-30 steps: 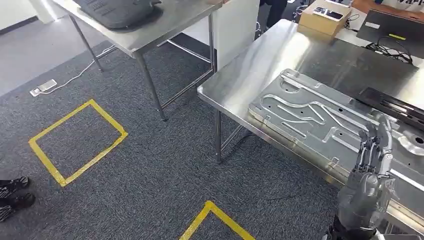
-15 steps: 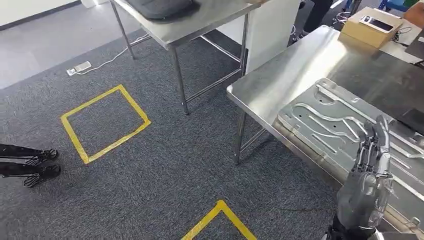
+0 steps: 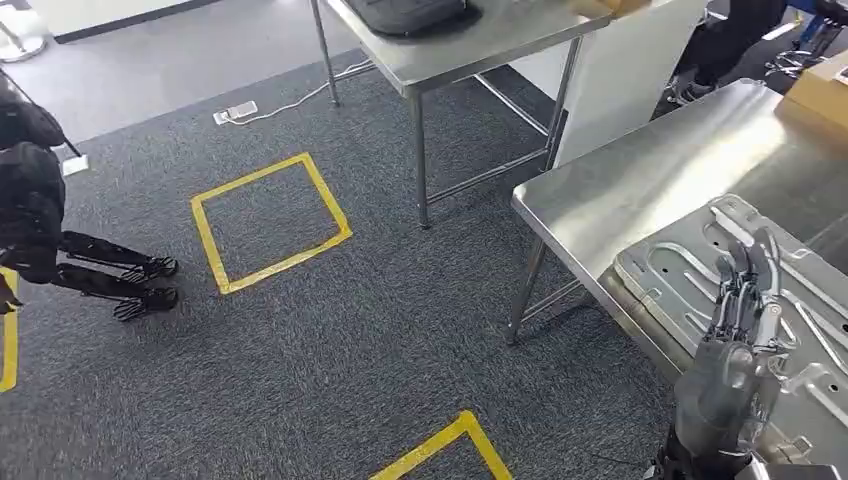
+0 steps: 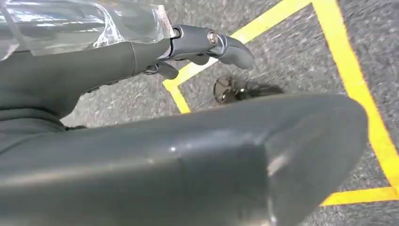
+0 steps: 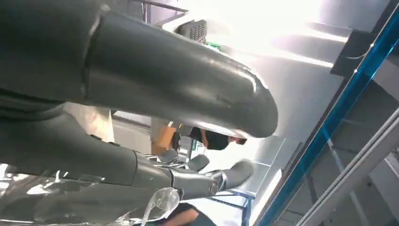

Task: Take the parts from the cabinet and place them on the table.

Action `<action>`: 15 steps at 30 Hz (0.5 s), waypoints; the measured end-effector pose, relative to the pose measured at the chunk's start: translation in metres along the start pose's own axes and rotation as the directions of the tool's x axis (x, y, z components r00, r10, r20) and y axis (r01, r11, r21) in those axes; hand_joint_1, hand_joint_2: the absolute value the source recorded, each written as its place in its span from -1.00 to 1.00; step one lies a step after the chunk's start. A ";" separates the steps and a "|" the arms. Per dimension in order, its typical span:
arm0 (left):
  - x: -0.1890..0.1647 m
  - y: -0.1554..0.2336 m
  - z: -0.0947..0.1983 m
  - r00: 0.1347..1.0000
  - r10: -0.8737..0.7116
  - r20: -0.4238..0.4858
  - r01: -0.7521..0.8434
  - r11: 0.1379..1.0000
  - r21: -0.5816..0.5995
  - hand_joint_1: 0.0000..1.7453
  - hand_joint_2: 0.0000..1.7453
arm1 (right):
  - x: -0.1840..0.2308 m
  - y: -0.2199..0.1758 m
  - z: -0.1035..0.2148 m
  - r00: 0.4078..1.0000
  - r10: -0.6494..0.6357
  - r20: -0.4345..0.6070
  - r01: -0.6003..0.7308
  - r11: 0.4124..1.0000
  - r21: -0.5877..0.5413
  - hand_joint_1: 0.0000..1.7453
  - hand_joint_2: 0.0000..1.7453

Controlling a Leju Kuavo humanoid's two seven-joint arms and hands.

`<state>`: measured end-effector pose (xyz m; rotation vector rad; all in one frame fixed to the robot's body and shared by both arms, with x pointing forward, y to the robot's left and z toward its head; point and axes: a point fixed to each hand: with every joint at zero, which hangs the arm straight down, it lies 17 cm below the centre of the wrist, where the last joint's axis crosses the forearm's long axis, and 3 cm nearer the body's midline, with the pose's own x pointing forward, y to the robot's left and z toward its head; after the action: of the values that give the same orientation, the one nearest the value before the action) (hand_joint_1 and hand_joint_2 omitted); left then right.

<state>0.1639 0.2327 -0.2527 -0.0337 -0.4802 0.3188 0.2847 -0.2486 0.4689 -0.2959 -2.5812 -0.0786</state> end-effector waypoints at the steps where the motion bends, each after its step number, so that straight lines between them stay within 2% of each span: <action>1: -0.001 0.000 0.000 1.000 0.001 -0.002 -0.001 1.000 0.001 -1.00 -1.00 | 0.000 0.000 0.000 1.000 0.000 0.001 0.000 1.000 0.001 -1.00 -1.00; 15: 0.006 -0.001 -0.001 1.000 0.009 0.016 -0.010 1.000 0.002 -1.00 -1.00 | 0.002 0.001 -0.002 1.000 0.004 0.012 -0.004 1.000 0.006 -1.00 -1.00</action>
<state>0.1694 0.2339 -0.2509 -0.0317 -0.4959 0.3290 0.2842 -0.2476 0.4716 -0.3002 -2.5921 -0.0682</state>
